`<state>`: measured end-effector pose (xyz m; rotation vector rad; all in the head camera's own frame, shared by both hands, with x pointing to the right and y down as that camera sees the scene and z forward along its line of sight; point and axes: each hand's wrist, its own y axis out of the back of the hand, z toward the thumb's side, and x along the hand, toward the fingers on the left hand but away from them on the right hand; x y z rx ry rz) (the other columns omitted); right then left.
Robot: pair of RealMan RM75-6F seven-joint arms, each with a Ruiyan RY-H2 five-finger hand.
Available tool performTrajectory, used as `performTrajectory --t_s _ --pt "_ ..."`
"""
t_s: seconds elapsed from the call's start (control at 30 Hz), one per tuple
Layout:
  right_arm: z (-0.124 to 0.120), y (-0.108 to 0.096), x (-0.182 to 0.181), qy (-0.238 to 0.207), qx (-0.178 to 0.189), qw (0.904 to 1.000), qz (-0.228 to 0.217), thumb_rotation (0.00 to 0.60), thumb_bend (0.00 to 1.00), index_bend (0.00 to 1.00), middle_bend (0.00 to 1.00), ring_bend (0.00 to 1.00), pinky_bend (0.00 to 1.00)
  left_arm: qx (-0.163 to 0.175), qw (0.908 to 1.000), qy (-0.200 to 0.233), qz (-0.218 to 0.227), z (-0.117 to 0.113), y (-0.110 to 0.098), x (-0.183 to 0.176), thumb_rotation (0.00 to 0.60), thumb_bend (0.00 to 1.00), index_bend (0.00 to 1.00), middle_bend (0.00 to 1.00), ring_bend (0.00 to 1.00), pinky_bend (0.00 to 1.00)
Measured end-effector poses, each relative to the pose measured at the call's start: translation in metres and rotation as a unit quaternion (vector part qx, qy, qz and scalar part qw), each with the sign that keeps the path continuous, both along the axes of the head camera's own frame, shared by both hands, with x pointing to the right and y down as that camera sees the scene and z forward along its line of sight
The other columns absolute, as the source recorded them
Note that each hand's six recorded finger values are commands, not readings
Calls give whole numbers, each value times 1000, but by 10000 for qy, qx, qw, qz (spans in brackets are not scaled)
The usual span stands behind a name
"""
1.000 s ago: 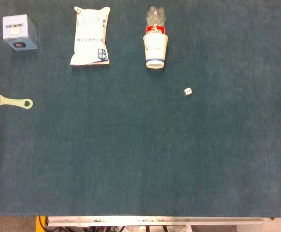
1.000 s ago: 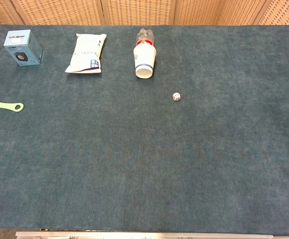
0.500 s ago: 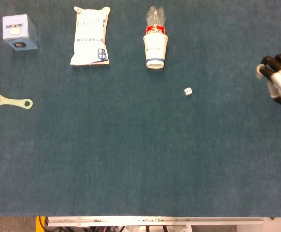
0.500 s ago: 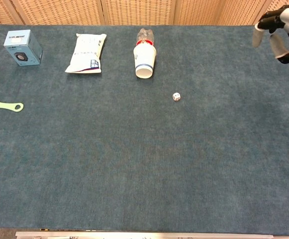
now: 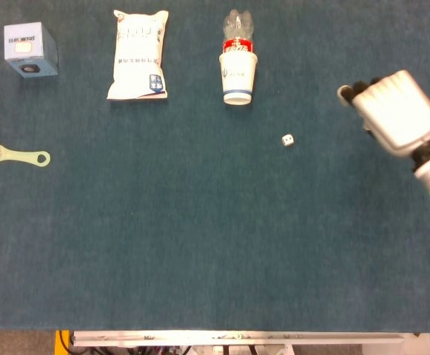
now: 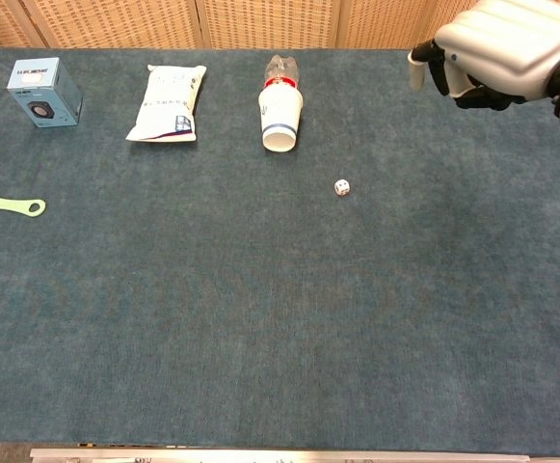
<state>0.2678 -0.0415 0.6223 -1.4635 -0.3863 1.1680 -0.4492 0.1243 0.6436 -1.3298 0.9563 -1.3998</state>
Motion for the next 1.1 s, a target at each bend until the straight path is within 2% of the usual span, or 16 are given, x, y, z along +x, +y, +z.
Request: performTrajectory --t_s 0.4,0.57,0.87,1.1 --pt "28 -12 -22 133 -657 9976 161 600 1000 417 738 777 845 -121 9999 -78 -22 3 3 -7 600 89 516 382 394 506" --pt "33 -20 -25 205 -770 9966 215 600 1000 418 747 783 848 -144 9999 -71 -48 3 7 -11 600 89 515 383 394 506" --pt "45 -36 -21 250 -768 9962 322 600 1000 417 741 783 847 -165 9998 -76 -45 4 14 -15 600 89 512 384 395 506" --pt "62 -42 -29 175 -1009 9941 352 600 1000 417 748 787 848 -184 9998 -72 -91 5 15 -18 600 89 512 395 395 507"
